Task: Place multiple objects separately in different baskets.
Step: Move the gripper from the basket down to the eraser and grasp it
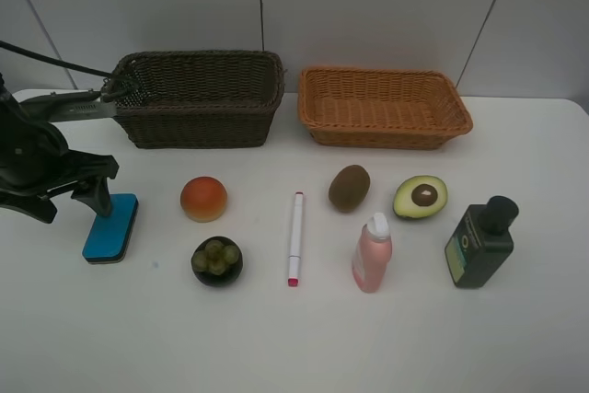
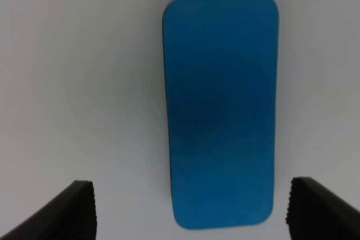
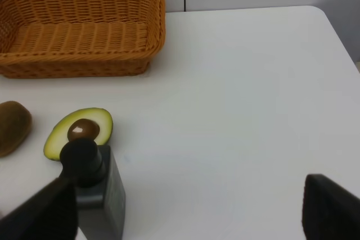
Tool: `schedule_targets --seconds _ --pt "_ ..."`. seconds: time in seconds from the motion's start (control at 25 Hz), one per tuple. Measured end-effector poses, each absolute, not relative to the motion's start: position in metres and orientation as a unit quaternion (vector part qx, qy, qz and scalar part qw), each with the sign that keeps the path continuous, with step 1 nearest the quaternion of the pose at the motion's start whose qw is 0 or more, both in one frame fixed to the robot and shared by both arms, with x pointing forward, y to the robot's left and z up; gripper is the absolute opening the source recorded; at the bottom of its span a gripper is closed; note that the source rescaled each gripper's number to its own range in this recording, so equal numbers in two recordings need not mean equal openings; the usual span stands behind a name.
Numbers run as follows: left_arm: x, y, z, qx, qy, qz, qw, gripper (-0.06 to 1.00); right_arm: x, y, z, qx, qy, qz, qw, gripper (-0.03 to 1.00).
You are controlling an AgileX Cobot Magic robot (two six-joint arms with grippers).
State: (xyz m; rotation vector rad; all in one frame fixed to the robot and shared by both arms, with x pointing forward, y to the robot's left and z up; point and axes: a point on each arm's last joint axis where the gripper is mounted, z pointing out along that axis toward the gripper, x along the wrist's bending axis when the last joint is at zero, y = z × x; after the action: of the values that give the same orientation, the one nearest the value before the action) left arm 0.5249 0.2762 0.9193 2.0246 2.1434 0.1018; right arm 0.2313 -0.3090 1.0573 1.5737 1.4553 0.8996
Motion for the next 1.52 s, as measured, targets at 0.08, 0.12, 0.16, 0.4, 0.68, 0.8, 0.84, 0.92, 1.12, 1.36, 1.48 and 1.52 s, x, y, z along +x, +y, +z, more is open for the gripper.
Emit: schedule_targets --seconds 0.08,0.12,0.16,0.4,0.68,0.8,0.84,0.92,1.12,1.36,1.48,1.52 --pt "0.529 0.276 0.91 0.681 0.725 0.037 0.098 0.82 0.231 -0.309 1.057 0.621 0.575 0.355 0.397 1.0" --pt "0.532 0.276 0.906 0.68 0.725 0.041 0.1 0.82 0.231 -0.309 1.057 0.621 0.575 0.355 0.397 1.0" --pt "0.533 0.276 0.902 0.679 0.726 0.042 0.101 0.82 0.231 -0.309 1.057 0.621 0.575 0.355 0.397 1.0" --pt "0.54 0.275 0.882 0.665 0.738 0.039 0.107 0.82 0.231 -0.309 1.057 0.621 0.575 0.355 0.397 1.0" --pt "0.542 0.274 0.88 0.658 0.743 0.044 0.117 0.82 0.231 -0.309 1.057 0.621 0.575 0.355 0.397 1.0" --pt "0.543 0.274 0.88 0.653 0.746 0.042 0.121 0.82 0.231 -0.309 1.057 0.621 0.575 0.355 0.397 1.0" --pt "0.543 0.274 0.88 0.653 0.746 0.043 0.121 0.82 0.231 -0.309 1.057 0.621 0.575 0.355 0.397 1.0" --pt "0.543 0.274 0.88 0.651 0.748 0.042 0.122 0.82 0.231 -0.309 1.057 0.621 0.575 0.355 0.397 1.0" --pt "0.543 0.272 0.88 0.638 0.758 0.035 0.129 0.82 0.231 -0.309 1.057 0.621 0.575 0.355 0.397 1.0" --pt "0.545 0.272 0.881 0.634 0.76 0.04 0.137 0.82 0.231 -0.309 1.057 0.621 0.575 0.355 0.397 1.0" --pt "0.547 0.273 0.881 0.631 0.76 0.05 0.145 0.82 0.231 -0.309 1.057 0.621 0.575 0.355 0.397 1.0" --pt "0.548 0.273 0.882 0.63 0.761 0.053 0.149 0.82 0.231 -0.309 1.057 0.621 0.575 0.355 0.397 1.0"
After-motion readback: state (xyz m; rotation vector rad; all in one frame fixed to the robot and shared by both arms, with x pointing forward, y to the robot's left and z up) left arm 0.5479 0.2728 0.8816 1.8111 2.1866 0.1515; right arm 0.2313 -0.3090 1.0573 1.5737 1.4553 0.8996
